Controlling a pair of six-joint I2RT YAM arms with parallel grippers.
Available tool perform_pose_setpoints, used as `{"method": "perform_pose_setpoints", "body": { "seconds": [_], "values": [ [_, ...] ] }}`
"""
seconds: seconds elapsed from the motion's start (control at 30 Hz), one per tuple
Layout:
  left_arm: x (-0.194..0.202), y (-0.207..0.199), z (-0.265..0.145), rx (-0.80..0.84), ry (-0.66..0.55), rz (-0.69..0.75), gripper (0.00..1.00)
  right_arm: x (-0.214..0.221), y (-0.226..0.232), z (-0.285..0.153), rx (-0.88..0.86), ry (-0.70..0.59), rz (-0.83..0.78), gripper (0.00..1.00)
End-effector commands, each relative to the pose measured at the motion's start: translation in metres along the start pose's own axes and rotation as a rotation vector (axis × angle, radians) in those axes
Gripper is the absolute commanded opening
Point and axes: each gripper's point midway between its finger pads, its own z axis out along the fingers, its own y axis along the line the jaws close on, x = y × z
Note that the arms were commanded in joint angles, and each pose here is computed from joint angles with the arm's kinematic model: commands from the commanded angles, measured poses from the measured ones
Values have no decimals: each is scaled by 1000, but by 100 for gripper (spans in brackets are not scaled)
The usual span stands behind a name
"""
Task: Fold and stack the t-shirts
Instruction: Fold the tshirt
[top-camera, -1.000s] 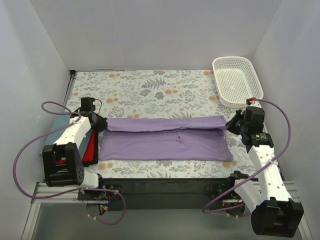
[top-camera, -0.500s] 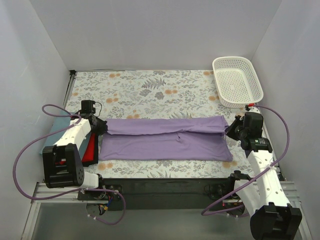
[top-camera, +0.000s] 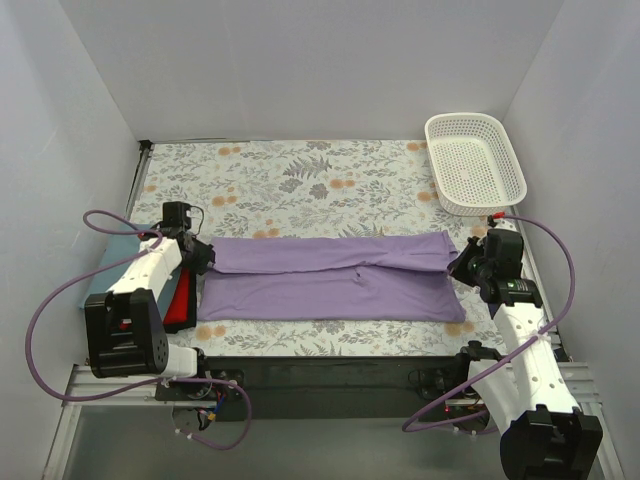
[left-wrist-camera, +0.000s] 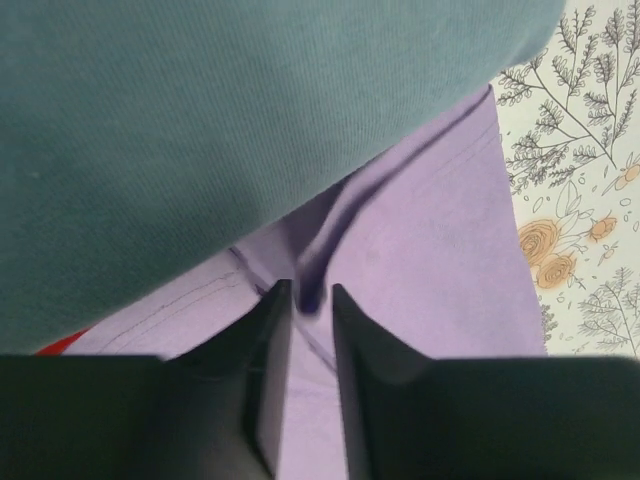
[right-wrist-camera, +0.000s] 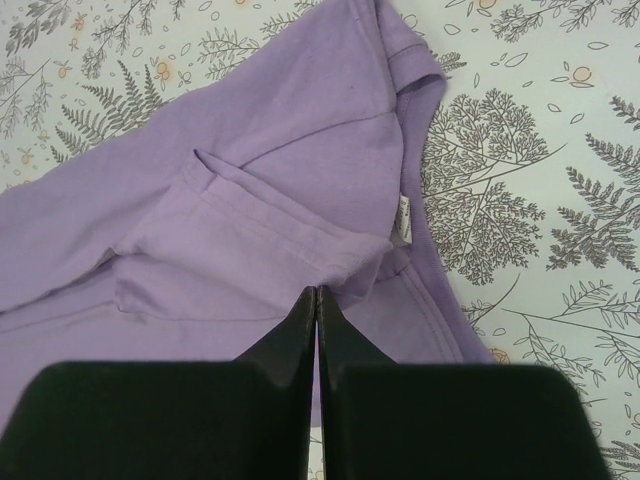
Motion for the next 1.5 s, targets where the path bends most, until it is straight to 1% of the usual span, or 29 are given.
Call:
{"method": "perform_pose_setpoints", "body": {
  "seconds": [0.0,0.1,0.13,0.23,0.4,0.53,0.6,0.63,0.83,0.87,1.07,1.3,1.33,1.43,1.47],
  "values": [
    [-13,5,-12,-4,-67,-18,26,-1,4,0,-28,-11,0,1],
    [-17,-1,-19,24,-87,-14,39,2,3,1,-29,-6,-3,1],
    [-19,-2,-21,27,-95,-15,41,3,3,2,-30,-3,-2,1],
    [-22,-10,-24,48,-93,1,42,4,3,2,-36,-2,-4,1],
    [-16,-24,-23,87,-66,45,41,10,0,3,-29,5,-2,1],
    [-8,-26,-18,66,-58,67,41,13,-2,3,-27,2,3,1],
    [-7,-14,-13,1,-70,49,41,13,-2,3,-28,1,4,1],
    [-5,-10,-11,-23,-71,18,41,12,-1,3,-29,1,4,1],
    [-8,4,6,-121,-92,-35,41,8,0,3,-29,-2,2,1],
    [-8,4,7,-132,-91,-52,41,8,0,3,-28,-1,-1,1],
    [-3,5,19,-154,-65,-54,40,11,2,5,-37,17,-1,1],
    [-2,3,21,-145,-57,-49,35,11,4,6,-49,20,-1,1],
    [-2,3,21,-145,-58,-52,33,11,3,7,-49,22,-1,1],
    [-1,1,22,-139,-53,-47,29,11,4,7,-51,20,-1,1],
    [-2,0,22,-134,-51,-45,26,12,4,7,-55,23,-1,1]
  ]
}}
